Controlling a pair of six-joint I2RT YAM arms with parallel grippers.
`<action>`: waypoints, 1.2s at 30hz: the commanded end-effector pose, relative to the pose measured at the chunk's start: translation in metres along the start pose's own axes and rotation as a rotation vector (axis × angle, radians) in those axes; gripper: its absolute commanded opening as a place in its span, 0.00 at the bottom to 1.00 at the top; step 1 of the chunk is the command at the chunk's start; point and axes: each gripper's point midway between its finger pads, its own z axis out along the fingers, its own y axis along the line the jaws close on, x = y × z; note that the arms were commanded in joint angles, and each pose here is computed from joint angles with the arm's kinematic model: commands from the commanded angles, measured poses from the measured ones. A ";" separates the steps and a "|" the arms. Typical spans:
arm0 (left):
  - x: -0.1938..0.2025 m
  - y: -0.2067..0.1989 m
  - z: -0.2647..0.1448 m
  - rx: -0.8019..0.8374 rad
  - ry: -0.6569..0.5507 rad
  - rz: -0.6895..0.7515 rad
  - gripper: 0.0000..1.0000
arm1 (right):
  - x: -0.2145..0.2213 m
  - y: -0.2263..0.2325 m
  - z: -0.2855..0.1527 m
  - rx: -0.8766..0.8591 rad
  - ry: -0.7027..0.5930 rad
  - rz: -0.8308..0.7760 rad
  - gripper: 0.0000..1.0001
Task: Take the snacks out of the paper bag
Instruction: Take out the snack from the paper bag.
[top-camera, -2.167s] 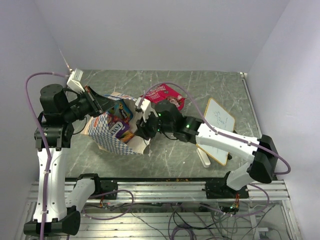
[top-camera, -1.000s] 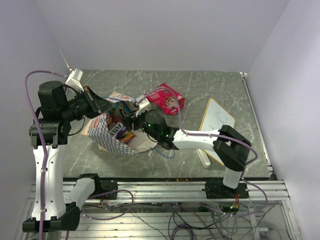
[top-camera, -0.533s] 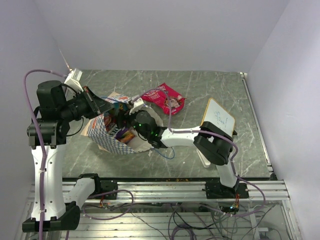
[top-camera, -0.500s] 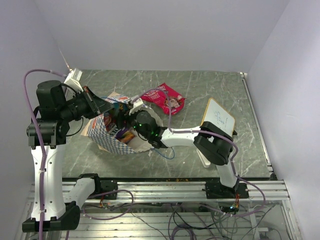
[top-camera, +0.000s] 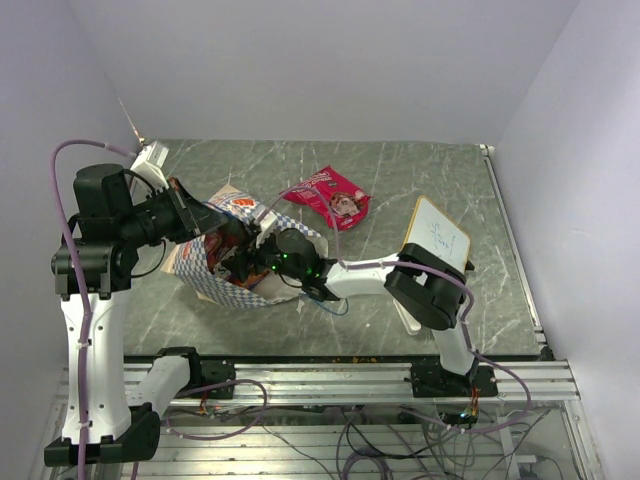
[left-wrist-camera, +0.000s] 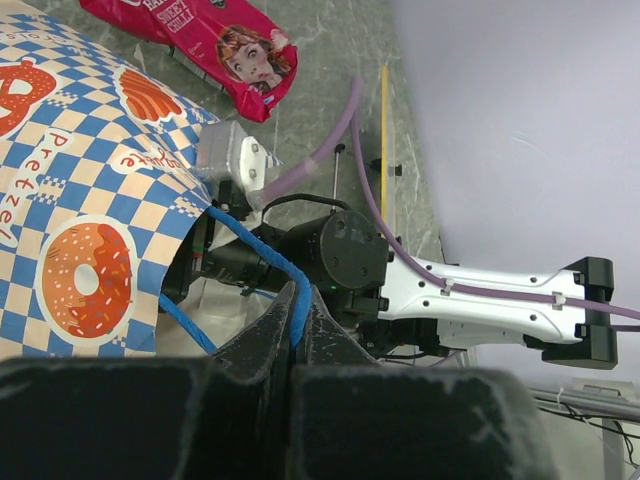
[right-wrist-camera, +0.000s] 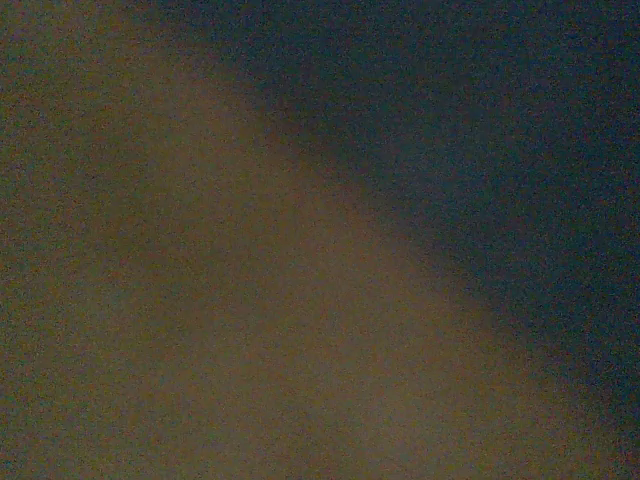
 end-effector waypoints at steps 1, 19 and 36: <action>0.002 -0.026 -0.018 0.074 -0.018 0.040 0.07 | 0.031 -0.002 0.010 -0.035 0.091 -0.010 0.79; 0.002 -0.008 -0.014 0.004 -0.066 0.008 0.07 | -0.015 0.005 -0.028 0.002 0.093 0.004 0.00; 0.027 0.006 -0.020 -0.070 -0.020 -0.115 0.07 | -0.017 0.037 -0.069 -0.027 0.096 0.018 0.00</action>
